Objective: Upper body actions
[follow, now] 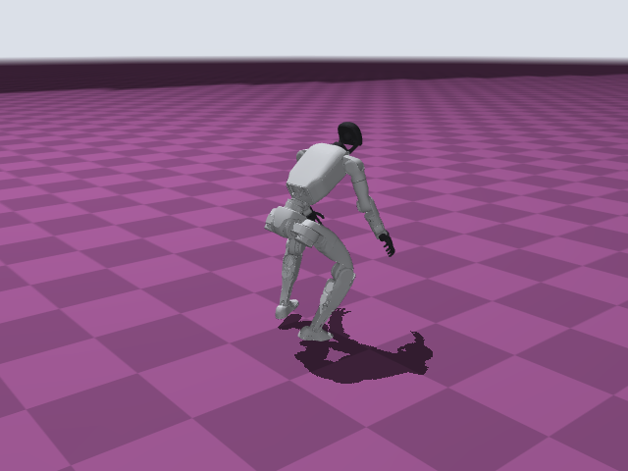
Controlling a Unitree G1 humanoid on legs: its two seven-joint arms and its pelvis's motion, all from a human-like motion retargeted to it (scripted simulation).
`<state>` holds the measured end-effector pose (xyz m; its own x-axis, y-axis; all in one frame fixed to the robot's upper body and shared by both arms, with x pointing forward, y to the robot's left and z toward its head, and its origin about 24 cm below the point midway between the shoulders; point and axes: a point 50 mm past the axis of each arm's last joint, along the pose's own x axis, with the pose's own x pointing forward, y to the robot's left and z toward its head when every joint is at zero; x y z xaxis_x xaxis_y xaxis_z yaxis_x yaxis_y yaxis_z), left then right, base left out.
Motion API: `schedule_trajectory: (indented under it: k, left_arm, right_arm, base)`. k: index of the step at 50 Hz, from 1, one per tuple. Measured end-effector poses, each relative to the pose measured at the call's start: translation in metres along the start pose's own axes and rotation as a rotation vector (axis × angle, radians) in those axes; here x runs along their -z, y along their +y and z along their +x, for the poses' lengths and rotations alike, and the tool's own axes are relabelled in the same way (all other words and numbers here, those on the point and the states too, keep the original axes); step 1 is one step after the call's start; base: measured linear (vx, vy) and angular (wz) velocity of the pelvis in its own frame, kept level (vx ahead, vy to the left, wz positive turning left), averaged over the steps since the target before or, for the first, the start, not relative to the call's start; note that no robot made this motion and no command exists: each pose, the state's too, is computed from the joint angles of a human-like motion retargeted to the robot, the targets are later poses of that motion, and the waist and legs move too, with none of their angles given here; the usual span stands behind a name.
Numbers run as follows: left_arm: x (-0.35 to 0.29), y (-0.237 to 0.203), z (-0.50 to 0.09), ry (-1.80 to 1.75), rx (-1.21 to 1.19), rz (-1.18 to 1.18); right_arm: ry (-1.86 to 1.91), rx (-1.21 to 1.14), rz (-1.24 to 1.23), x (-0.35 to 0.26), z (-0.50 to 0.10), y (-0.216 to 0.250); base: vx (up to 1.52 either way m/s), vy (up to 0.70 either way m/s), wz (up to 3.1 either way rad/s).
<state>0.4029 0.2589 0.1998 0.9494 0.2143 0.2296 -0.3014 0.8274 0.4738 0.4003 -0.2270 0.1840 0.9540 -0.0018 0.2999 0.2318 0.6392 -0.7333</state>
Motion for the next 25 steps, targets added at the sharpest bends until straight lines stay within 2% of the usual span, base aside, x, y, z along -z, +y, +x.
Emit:
schedule_trajectory:
  k: [5,10,18,22,25]
  left_arm:
    - [-0.035,0.003,0.010,-0.096,-0.026,-0.060]
    - [-0.017,0.012,0.005,-0.061,-0.070,-0.019]
    - [0.014,0.004,-0.004,0.039,-0.058,-0.046]
    - [0.015,0.019,-0.003,0.042,-0.059,0.001]
    - [0.036,0.027,-0.011,0.096,-0.057,0.047]
  right_arm:
    - [-0.147,0.102,-0.007,-0.041,0.020,-0.031]
    - [-0.202,0.104,-0.012,-0.056,0.023,-0.018]
    - [-0.172,0.144,0.006,-0.039,0.015,-0.010]
    - [-0.095,0.142,0.005,-0.021,0.012,-0.017]
    - [-0.031,0.111,-0.005,0.003,-0.002,-0.005]
  base:
    - [0.03,-0.02,-0.04]
    - [0.13,0.04,-0.10]
    - [0.09,0.06,-0.11]
    - [0.00,0.00,0.00]
    - [0.00,0.00,0.00]
